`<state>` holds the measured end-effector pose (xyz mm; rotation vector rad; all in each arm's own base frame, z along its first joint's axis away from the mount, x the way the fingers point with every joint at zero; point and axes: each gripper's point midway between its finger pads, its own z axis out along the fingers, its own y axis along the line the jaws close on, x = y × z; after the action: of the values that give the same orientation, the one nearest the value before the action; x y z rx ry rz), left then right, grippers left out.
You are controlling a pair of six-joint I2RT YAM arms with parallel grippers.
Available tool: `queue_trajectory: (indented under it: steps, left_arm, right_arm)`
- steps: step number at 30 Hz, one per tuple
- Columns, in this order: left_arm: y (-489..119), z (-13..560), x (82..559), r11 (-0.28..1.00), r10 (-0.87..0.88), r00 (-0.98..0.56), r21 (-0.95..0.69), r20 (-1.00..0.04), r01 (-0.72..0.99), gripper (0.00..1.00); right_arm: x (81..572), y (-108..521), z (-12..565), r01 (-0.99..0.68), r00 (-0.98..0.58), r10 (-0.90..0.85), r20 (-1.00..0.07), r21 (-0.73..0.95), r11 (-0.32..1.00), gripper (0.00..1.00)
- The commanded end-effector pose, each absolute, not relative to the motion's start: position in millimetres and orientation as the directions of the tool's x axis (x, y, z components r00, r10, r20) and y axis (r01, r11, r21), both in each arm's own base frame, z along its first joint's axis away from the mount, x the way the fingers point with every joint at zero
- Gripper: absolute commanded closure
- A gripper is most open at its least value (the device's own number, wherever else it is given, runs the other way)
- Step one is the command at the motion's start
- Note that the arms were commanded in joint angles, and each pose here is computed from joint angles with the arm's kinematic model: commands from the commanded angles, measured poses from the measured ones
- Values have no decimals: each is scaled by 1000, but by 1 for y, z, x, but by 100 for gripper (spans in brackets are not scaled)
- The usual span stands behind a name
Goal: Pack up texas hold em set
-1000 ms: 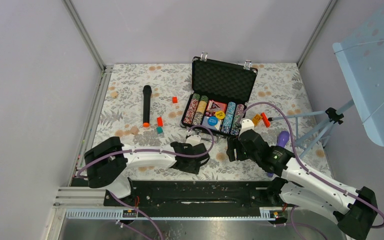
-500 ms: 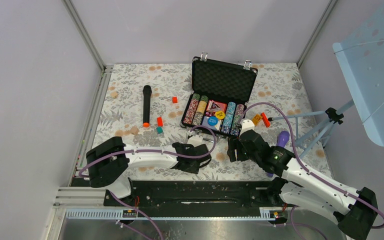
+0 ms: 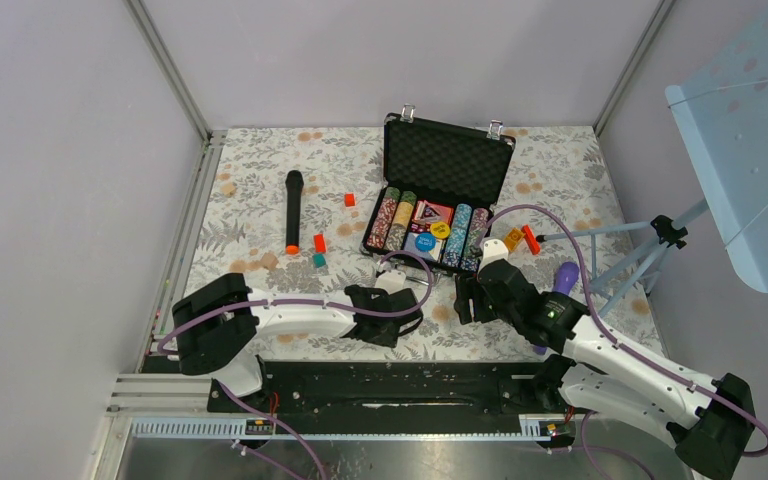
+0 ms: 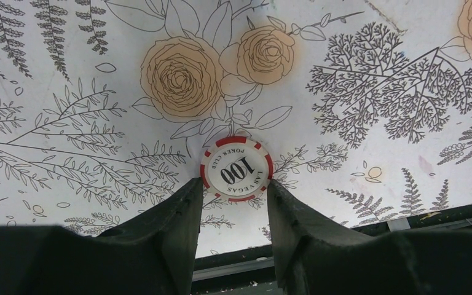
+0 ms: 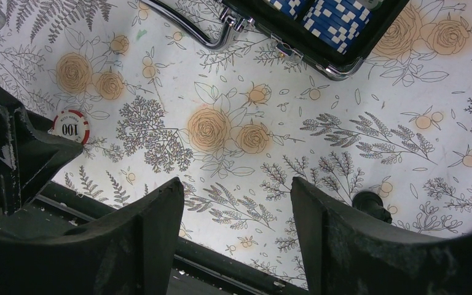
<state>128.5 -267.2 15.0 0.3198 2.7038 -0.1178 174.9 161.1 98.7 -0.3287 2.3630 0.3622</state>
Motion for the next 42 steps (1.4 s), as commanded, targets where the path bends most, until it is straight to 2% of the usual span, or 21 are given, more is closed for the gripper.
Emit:
queue_trajectory:
  steps: [1, 19, 26, 30, 36, 42]
  left_arm:
    - [-269, 24, 136, 970, 204, -870, -25, -449, 240, 58]
    - [-275, 54, 142, 969, 183, -852, -57, -491, 241, 56]
    - [-275, 44, 143, 971, 181, -855, -50, -487, 234, 40]
    - [-274, 37, 145, 972, 182, -860, -45, -477, 231, 37]
    - [-268, 21, 150, 976, 168, -873, -45, -458, 212, 38]
    - [-266, 12, 153, 977, 167, -881, -44, -442, 207, 42]
  right_arm:
    - [181, 165, 109, -324, -702, -104, -705, 186, 928, 29]
    - [179, 178, 101, -329, -737, -98, -669, 228, 916, 29]
    - [175, 188, 96, -342, -768, -115, -630, 252, 905, 29]
    - [174, 187, 95, -345, -768, -117, -630, 252, 904, 29]
    - [172, 185, 93, -342, -770, -117, -627, 250, 906, 29]
    - [172, 185, 94, -343, -771, -119, -626, 249, 906, 29]
